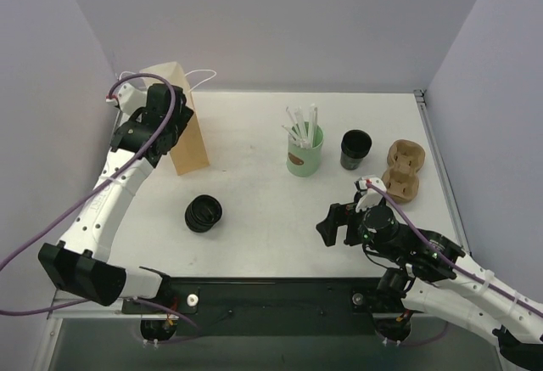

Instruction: Pack the takeout coffee

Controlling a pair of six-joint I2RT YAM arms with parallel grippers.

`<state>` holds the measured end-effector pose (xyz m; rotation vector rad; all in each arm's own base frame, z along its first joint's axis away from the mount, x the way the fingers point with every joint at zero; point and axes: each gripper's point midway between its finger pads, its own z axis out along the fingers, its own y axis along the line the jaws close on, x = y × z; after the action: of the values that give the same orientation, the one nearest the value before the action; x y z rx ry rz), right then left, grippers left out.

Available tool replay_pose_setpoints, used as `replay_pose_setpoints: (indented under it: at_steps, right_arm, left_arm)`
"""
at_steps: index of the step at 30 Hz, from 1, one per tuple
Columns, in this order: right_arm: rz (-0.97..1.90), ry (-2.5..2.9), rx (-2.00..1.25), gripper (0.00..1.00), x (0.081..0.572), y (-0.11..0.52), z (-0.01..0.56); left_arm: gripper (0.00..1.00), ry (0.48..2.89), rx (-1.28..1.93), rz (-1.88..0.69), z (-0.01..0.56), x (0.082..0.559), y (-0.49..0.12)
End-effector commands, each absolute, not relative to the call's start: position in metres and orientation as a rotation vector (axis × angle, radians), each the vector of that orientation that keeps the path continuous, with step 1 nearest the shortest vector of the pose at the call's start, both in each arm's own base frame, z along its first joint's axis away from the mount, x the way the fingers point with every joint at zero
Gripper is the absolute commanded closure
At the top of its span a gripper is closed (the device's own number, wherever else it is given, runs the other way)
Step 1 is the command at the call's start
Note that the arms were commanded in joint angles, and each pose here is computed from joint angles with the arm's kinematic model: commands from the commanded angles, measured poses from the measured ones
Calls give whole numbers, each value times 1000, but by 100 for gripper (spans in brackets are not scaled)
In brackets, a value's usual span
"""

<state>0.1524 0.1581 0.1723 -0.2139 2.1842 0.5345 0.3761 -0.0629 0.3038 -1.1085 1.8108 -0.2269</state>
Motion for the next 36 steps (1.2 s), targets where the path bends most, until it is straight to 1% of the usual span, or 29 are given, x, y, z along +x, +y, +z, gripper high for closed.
replay_pose_setpoints:
  at_steps: [1, 9, 14, 16, 19, 25, 26, 29, 30, 32, 33, 35, 36]
  right_arm:
    - [524, 2173, -230, 0, 155, 160, 170]
    - [483, 2179, -236, 0, 158, 157, 163]
    - [459, 2193, -239, 0, 160, 157, 156]
    - [447, 2197, -249, 0, 161, 158, 155]
    - [440, 2197, -256, 0, 163, 160, 155]
    - [455, 2204, -264, 0, 163, 165, 155]
    - [453, 2204, -262, 0, 163, 164, 155]
    - [451, 2202, -257, 0, 163, 164, 155]
    - [454, 2201, -253, 0, 163, 164, 155]
    - [459, 2202, -252, 0, 162, 164, 155]
    - [459, 2202, -251, 0, 163, 164, 155]
    - [464, 2197, -249, 0, 163, 164, 157]
    - [468, 2197, -247, 0, 162, 164, 157]
  left_arm:
    - [27, 1676, -1248, -243, 315, 396, -56]
    - [24, 1640, -1392, -197, 306, 411, -41]
    - [23, 1651, -1421, -180, 298, 421, -39]
    - [25, 1675, -1447, -150, 290, 418, -39]
    - [31, 1691, -1513, -95, 277, 408, -35]
    - [38, 1672, -1556, -46, 272, 399, -22]
    - [47, 1673, -1560, -44, 272, 399, -20]
    - [57, 1675, -1540, -30, 274, 400, -15]
    - [64, 1678, -1524, -34, 277, 400, -15]
    - [73, 1680, -1487, -35, 285, 401, -13]
    - [82, 1682, -1465, -43, 290, 401, -14]
    - [89, 1691, -1399, -70, 300, 405, -16]
    - [95, 1689, -1369, -86, 309, 404, -16]
